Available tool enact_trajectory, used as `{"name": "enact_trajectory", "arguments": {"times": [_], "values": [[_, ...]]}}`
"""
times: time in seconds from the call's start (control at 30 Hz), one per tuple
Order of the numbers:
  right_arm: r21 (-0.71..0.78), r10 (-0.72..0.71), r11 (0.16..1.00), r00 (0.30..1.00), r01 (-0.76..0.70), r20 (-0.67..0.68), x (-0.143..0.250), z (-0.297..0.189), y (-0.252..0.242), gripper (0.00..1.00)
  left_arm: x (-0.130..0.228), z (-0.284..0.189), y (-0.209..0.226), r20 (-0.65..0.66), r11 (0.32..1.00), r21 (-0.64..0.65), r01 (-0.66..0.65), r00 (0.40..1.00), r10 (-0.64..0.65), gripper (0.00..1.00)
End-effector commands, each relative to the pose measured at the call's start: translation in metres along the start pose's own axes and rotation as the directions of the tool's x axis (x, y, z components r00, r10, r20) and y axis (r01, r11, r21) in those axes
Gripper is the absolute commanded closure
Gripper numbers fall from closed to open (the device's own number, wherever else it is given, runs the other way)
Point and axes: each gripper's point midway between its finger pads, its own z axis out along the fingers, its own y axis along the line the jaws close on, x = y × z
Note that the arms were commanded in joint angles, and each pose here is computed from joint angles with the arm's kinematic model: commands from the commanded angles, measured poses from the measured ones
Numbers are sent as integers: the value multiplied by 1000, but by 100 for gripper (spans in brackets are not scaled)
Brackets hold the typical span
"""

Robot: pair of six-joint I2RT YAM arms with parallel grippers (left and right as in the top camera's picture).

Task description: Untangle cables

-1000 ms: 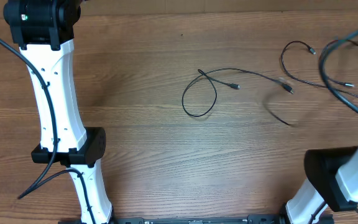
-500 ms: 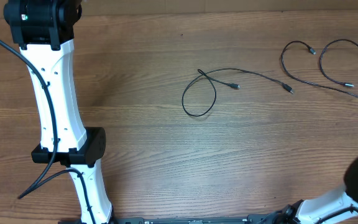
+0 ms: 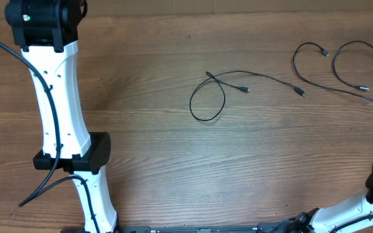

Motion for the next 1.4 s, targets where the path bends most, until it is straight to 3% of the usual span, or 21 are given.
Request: {"name": "enact_trajectory", "arguments": {"times": [0.0,0.17,0.3,0.67,0.7,0.73,0.77,0.8,1.0,1.1,1.27,1.37], "values": [[-95,-47,995,995,38,-88,33,19,12,96,2,1,-13,0,1000,30,2,1000,-2,1],[150,41,988,995,-27,-89,46,34,-44,96,3,1,-17,-1,999,38,-2,1000,2,1],[342,161,930,986,-136,-46,42,26,-98,96,4,1,-17,-3,999,37,-2,1000,2,0],[384,323,870,946,-310,30,21,24,-152,96,4,1,-17,-4,999,36,-2,1000,2,1],[384,330,867,943,-317,33,20,24,-155,93,4,1,-17,-4,999,36,-2,1000,2,0],[382,330,869,944,-316,29,20,24,-155,81,4,1,-17,-4,999,36,-2,1000,2,1],[377,322,875,947,-304,17,21,25,-154,46,4,1,-17,-4,999,37,-2,1000,2,1],[373,310,882,951,-287,-2,24,25,-153,0,4,1,-17,-4,999,37,-2,1000,2,0],[343,222,919,974,-196,-39,24,4,-124,0,3,1,-17,-1,999,37,-2,1000,2,0],[264,159,951,987,-161,29,4,-39,-87,0,2,1,-17,3,999,39,-2,1000,2,0],[27,113,993,985,-117,132,-17,-116,-22,0,3,1,-17,1,999,38,-2,1000,2,0],[-217,3,976,987,32,158,-12,-162,39,0,3,1,-17,1,999,37,-3,1000,3,1]]}}
